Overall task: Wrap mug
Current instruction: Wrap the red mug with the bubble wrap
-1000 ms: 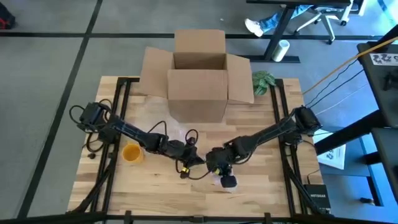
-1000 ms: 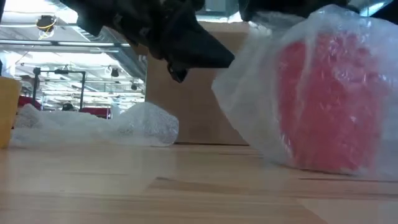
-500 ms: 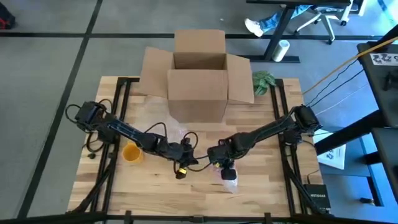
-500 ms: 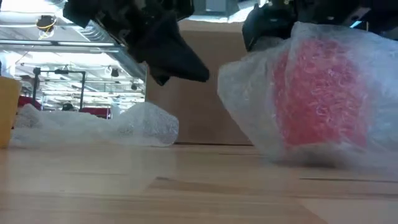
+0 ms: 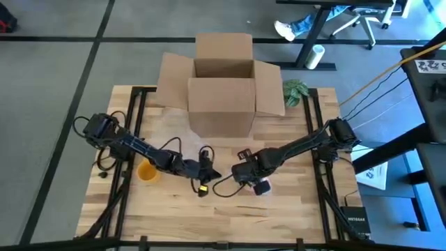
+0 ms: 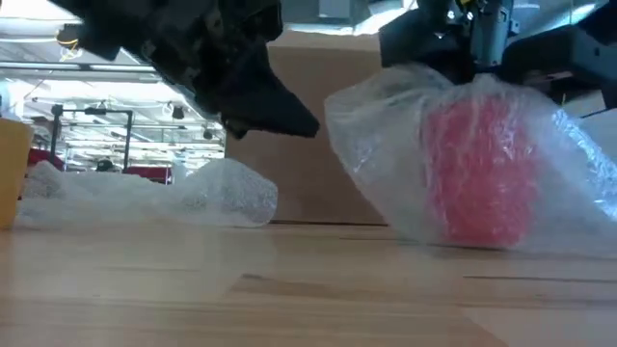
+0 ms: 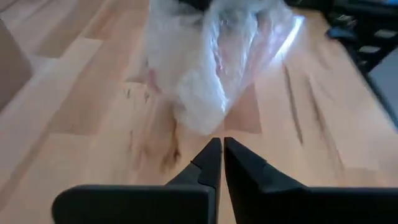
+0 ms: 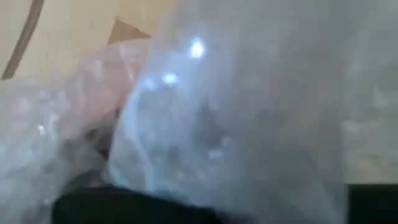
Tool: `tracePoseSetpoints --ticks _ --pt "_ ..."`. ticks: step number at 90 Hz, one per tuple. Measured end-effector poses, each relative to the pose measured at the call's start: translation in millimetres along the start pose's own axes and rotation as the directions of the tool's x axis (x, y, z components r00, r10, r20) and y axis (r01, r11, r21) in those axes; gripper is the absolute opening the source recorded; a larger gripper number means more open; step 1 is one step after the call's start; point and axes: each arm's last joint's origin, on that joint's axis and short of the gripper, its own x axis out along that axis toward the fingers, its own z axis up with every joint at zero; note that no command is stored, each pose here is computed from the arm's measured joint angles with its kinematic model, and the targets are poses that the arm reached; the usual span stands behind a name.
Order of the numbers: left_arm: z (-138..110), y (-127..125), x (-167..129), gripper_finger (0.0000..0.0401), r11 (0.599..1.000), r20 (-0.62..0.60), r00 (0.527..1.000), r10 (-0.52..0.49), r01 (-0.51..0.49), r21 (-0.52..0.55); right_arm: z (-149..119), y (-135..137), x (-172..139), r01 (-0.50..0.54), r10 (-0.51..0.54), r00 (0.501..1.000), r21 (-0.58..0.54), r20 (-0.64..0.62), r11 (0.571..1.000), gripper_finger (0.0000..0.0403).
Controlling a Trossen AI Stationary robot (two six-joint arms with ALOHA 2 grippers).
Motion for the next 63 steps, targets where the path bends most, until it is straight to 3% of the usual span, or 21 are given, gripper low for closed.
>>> tracePoseSetpoints --ticks 10,30,51,63 --pt "3.9 8.0 -0.2 0.0 0.998 0.084 0.994 -0.066 0.065 0.014 2.7 0.1 0.0 -0.009 0.009 1.0 -0.005 0.029 1.0 0.0" --pt "15.5 20.1 1.0 0.0 0.995 0.168 0.982 -0.092 0.086 0.045 11.2 -0.8 -5.4 -0.034 0.032 0.995 0.017 0.096 0.999 0.0" --pt "19.1 24.9 10.5 0.0 0.987 0.247 0.955 -0.162 0.154 0.051 28.5 -5.0 -35.6 -0.064 0.051 0.987 0.083 0.154 0.995 0.0" --pt "20.8 23.4 25.6 0.0 0.983 0.238 0.954 -0.183 0.175 0.056 31.8 -7.1 -57.8 -0.075 0.057 0.991 0.141 0.123 0.987 0.0"
